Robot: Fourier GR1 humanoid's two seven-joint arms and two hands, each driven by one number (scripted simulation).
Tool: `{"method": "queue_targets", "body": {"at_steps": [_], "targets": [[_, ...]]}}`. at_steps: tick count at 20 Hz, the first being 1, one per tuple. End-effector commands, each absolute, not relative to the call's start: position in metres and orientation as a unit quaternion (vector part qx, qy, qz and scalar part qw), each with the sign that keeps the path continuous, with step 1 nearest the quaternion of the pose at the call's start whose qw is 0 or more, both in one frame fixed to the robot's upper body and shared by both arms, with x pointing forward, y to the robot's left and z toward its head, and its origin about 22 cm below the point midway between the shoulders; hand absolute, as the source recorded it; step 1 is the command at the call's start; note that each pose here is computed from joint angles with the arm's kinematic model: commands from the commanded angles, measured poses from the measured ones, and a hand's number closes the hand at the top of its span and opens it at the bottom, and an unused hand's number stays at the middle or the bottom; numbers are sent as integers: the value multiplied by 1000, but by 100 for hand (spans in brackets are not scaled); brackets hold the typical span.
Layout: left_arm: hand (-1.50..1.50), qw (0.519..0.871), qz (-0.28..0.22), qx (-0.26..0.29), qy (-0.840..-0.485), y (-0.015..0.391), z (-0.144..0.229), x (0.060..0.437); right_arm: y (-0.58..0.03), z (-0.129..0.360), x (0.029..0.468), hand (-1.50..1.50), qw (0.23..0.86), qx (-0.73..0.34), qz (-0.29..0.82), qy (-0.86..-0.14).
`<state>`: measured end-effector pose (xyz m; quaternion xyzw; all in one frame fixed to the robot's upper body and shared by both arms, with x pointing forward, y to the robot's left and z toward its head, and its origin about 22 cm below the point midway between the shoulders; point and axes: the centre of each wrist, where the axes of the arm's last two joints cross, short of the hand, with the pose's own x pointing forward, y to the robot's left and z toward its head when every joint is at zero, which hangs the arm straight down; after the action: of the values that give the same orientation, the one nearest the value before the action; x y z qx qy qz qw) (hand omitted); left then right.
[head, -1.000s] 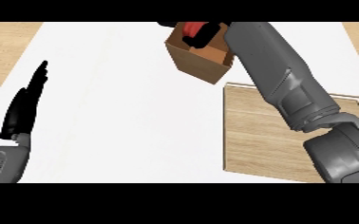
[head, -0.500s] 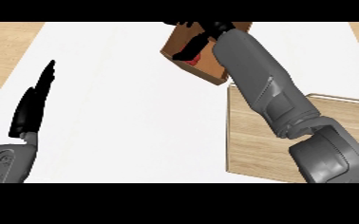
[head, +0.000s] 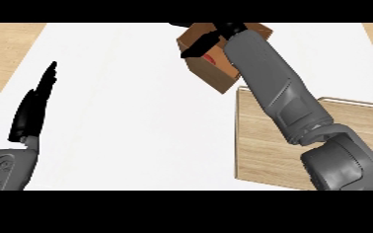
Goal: Pick the bell pepper from the tray and place it in the cardboard box
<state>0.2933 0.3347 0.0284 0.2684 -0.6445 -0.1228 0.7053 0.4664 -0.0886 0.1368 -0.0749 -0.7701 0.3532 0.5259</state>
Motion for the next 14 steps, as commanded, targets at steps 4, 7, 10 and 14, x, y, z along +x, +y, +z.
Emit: {"method": "queue_targets", "body": {"at_steps": [4,7,10,14], "targets": [[0,708,-121,267,-642,340,14,284,-136,153,477,-150,533,-38,230,-813],[0,700,-118,275,-648,340,33,294,-163,154,480,-150,538,-13,201,-819],[0,704,-121,275,-643,340,28,289,-203,157,481,-150,547,-12,200,-813],[0,704,-117,266,-648,330,21,287,-256,182,480,-150,553,-36,173,-814]]}}
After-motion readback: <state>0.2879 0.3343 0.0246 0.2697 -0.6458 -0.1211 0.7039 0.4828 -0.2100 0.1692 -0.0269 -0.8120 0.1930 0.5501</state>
